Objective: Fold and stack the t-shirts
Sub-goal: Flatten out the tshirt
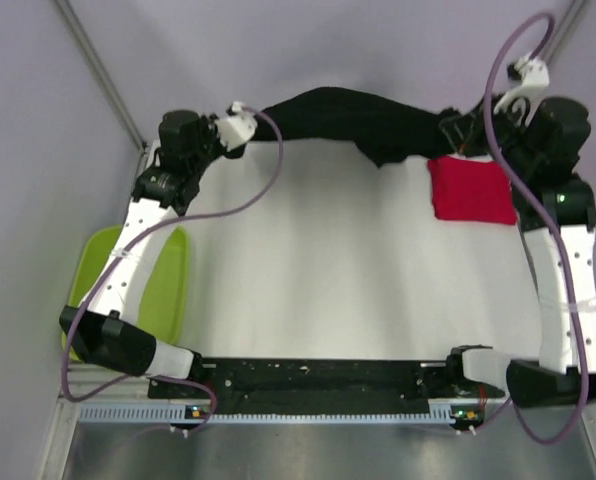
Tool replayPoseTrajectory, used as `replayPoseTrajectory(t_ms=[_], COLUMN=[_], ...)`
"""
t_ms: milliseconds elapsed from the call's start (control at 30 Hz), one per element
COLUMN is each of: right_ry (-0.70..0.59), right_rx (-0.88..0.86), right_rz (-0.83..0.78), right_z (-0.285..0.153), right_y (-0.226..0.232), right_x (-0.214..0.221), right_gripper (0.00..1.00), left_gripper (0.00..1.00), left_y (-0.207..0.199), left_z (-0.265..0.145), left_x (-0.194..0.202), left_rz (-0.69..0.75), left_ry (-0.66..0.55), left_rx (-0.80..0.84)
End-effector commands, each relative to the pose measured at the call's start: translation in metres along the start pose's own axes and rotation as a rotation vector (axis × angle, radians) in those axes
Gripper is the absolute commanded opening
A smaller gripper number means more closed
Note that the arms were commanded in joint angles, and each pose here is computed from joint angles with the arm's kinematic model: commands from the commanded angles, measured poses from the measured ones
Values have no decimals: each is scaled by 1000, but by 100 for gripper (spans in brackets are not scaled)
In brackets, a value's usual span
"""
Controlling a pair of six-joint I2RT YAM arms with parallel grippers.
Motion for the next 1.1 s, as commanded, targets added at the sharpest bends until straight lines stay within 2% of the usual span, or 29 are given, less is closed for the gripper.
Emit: replayPoseTrajectory(t_ms=[0,33,100,167,233,300,333,400,500,567,733,867,933,1067], right_ry=[297,373,501,614,710,786,816,853,872,884,979,1015,1030,1088], right_rx=[-68,-81,-71,-29,21,114,171,253,382,448,525,525,507,517], right_rz=[131,171,232,284,309,313,302,295,249,222,210,182,217,286], right_z=[-24,-30,-40,-47,-47,-46,-46,-46,-41,-42,-75,-110,-122,-141], right_y=[3,4,0,-7,-18,-36,-47,-64,-91,-102,-97,-70,-51,-30], right_x=[144,179,233,275,308,332,341,354,357,353,343,342,350,388], right_gripper=[0,3,7,11,19,22,33,41,55,60,80,80,80,79], left_gripper=[44,54,64,69,70,71,71,72,74,76,77,77,76,72], left_y=[-140,-172,-213,-232,-239,-240,-238,-238,-229,-226,-238,-241,-243,-247], left_z=[-65,-92,-136,-171,-182,-164,-148,-119,-67,-28,34,66,73,80], left_x=[79,97,124,140,149,154,154,155,151,154,164,171,166,139], left_rz=[243,271,300,317,318,299,279,256,261,287,393,444,434,319], left_ry=[26,30,41,64,96,132,154,174,179,197,255,313,292,193], left_rx=[619,780,1042,1234,1301,1224,1155,1061,895,802,811,805,822,877])
Point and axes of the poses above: each gripper's point midway between its finger pads, its own z axis out along the fingers, its own y axis along the line the jaws close on, x = y × z, the point moved 1 cm from there along -z, back along the fingers, and after that the axes turned 2 degrees about -z, right-handed, at the moved point
